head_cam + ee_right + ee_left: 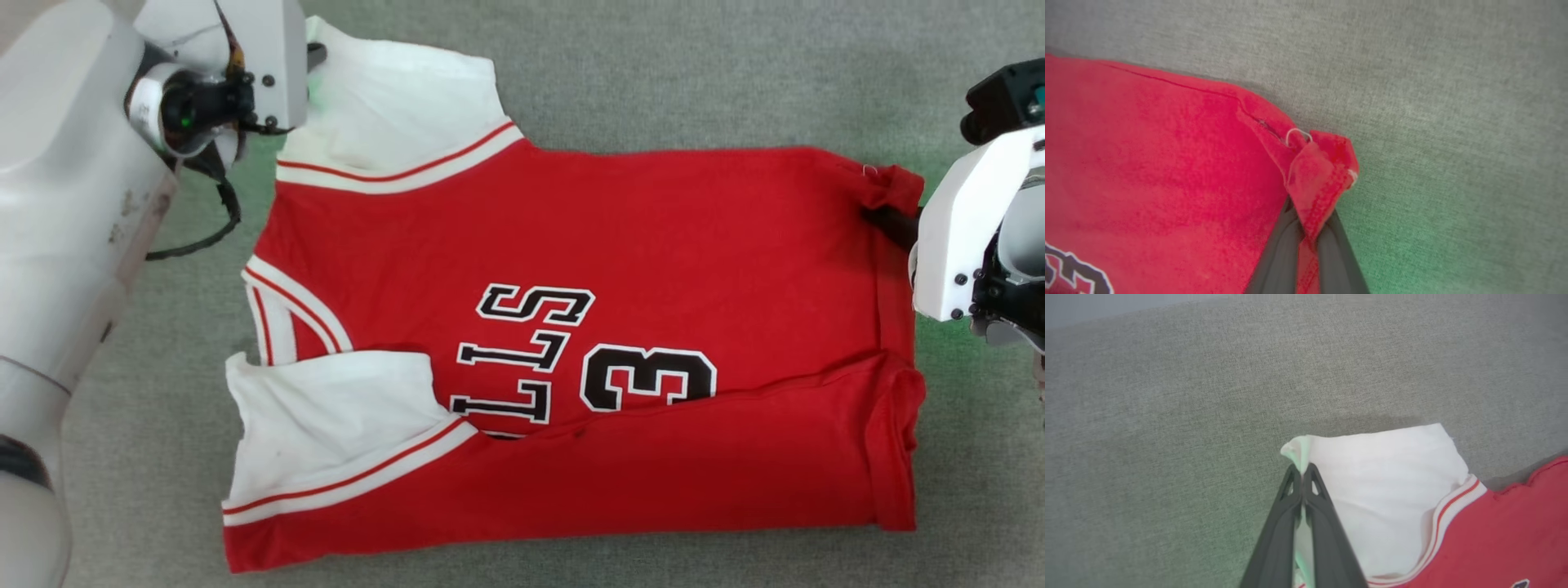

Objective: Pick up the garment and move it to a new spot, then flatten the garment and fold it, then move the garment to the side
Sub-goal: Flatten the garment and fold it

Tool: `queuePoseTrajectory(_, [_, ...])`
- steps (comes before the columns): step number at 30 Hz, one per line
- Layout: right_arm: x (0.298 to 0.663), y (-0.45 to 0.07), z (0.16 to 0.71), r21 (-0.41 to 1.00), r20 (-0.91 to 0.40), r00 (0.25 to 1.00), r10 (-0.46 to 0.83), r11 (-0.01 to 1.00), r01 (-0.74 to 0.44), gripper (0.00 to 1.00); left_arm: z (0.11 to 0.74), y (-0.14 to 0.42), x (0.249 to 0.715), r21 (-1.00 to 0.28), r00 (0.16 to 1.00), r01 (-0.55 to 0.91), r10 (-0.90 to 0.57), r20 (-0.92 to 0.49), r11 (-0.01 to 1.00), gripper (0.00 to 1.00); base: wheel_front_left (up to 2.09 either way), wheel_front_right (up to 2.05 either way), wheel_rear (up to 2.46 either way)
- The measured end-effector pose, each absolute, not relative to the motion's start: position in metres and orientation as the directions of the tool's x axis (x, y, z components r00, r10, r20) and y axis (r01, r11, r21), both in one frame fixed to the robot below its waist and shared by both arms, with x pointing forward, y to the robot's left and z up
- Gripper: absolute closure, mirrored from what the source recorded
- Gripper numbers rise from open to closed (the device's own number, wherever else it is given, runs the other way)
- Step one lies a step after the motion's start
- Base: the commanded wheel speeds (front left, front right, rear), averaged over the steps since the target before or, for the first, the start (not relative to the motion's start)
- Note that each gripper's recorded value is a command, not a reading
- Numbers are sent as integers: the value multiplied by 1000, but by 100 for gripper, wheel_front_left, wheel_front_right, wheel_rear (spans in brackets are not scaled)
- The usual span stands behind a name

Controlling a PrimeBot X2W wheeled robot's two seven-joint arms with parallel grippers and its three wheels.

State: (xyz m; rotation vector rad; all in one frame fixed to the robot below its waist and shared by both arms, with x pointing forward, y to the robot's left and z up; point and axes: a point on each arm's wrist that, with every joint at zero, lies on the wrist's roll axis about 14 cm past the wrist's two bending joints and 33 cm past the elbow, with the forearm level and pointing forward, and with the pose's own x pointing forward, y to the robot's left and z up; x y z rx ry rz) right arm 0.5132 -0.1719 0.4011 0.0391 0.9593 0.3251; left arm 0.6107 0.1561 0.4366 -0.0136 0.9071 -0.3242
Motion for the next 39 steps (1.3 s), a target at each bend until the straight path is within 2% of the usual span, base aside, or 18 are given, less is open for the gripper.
queuePoseTrajectory(8, [510,-166,435,143,-725,612,317,938,-316,100,477,159,602,-152,624,283,-302,-721,947,100,0,0,0])
queuePoseTrajectory(18, [471,-171,457,133,-693,634,342,926,-354,100,503,179,552,-143,638,294,-305,-707,945,100,0,0,0])
queuePoseTrajectory(27, [426,-169,461,169,-701,612,367,918,-357,100,495,192,475,-154,581,254,-278,-765,955,100,0,0,0])
queuePoseTrajectory(35, [396,-157,451,213,-736,548,397,904,-369,100,468,189,402,-207,467,182,-270,-842,961,100,0,0,0])
queuePoseTrajectory(39, [388,-155,446,222,-755,520,399,902,-370,100,454,182,381,-238,412,160,-284,-866,958,100,0,0,0])
